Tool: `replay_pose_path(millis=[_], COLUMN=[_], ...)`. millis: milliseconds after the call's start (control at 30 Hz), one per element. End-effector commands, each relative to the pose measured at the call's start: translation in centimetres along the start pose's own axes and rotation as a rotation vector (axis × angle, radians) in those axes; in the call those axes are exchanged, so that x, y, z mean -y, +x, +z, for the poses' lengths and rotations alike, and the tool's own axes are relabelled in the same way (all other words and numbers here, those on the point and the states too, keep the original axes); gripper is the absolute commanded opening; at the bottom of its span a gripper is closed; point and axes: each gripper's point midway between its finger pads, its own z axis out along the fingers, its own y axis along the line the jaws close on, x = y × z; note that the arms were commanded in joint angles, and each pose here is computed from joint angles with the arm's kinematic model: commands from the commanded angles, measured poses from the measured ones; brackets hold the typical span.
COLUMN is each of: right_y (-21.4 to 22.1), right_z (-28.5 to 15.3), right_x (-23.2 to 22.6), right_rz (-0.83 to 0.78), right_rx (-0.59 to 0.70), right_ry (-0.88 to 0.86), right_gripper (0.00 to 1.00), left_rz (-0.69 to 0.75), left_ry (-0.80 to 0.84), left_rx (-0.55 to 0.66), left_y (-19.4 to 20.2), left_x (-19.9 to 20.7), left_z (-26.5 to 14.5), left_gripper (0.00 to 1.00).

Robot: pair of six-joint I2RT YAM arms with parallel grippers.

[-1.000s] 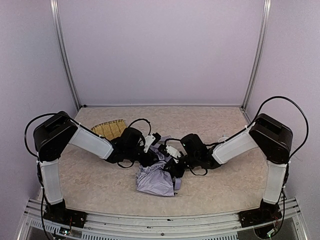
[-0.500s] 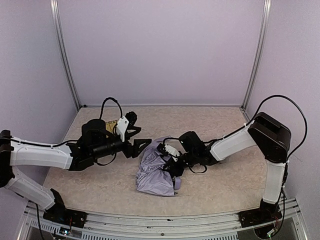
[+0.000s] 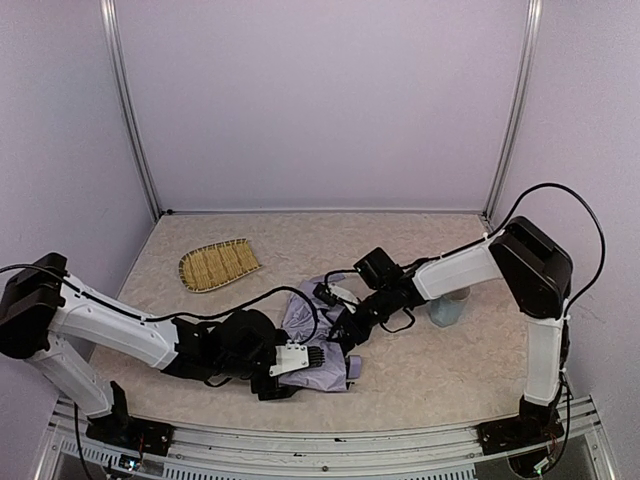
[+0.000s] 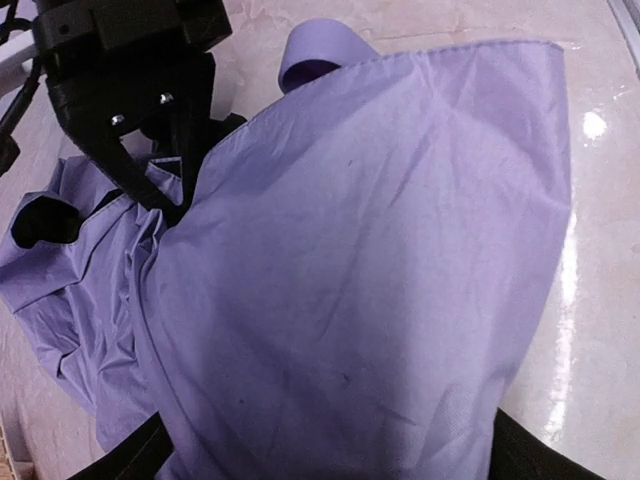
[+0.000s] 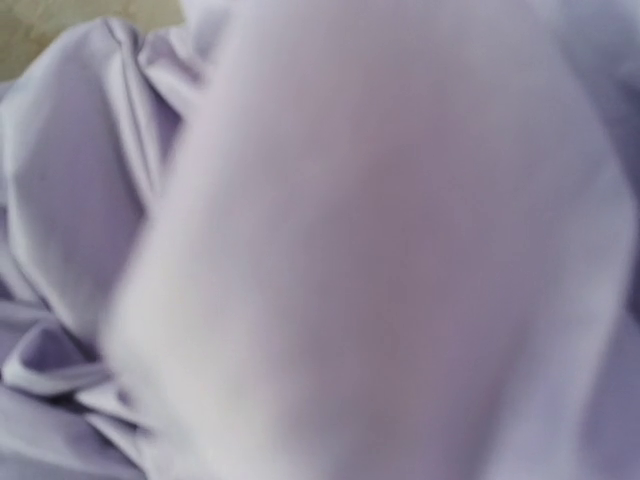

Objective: Put away the umbrella

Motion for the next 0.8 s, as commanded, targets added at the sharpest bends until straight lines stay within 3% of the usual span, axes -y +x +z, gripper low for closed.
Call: replay_pose_path(millis=[0, 167, 267, 367, 600, 767], right_y=[5.5, 5.0, 4.1, 2.7, -0.7, -2.5], right_z=[1.3, 1.3, 0.6, -0.8, -5.9, -10.7], right_x=[1.1, 1.0, 0.5, 0.1, 0.0, 0.8], right_rz=[0.085, 0.084, 0.067, 0.07, 0.076, 0.032], right_rx=[-0.18, -0.166, -0.139, -0.094, 0.06, 0.151], right_ry=[-0.003, -0.024, -0.035, -0.039, 0.017, 0.205], right_gripper=[0.0, 0.0, 0.0, 0.0, 0.46, 0.65], left_rz=[0.086, 0.06, 0.003, -0.065, -0.197, -0.325], left_ry=[0.029, 0.058, 0.101, 0.177, 0.345, 0.445], left_rx=[-0.091, -0.199, -0.247, -0.226, -0.214, -0.243], left_y=[1.0, 3.8, 4.2, 3.4, 2.9, 3.5], left_x=[-0.7, -1.1, -1.1, -0.6, 1.7, 1.8], left_z=[1.9, 4.6, 5.6, 5.6, 5.2, 5.2], left_gripper=[0.86, 0.83, 0.72, 0.53, 0.33, 0.27])
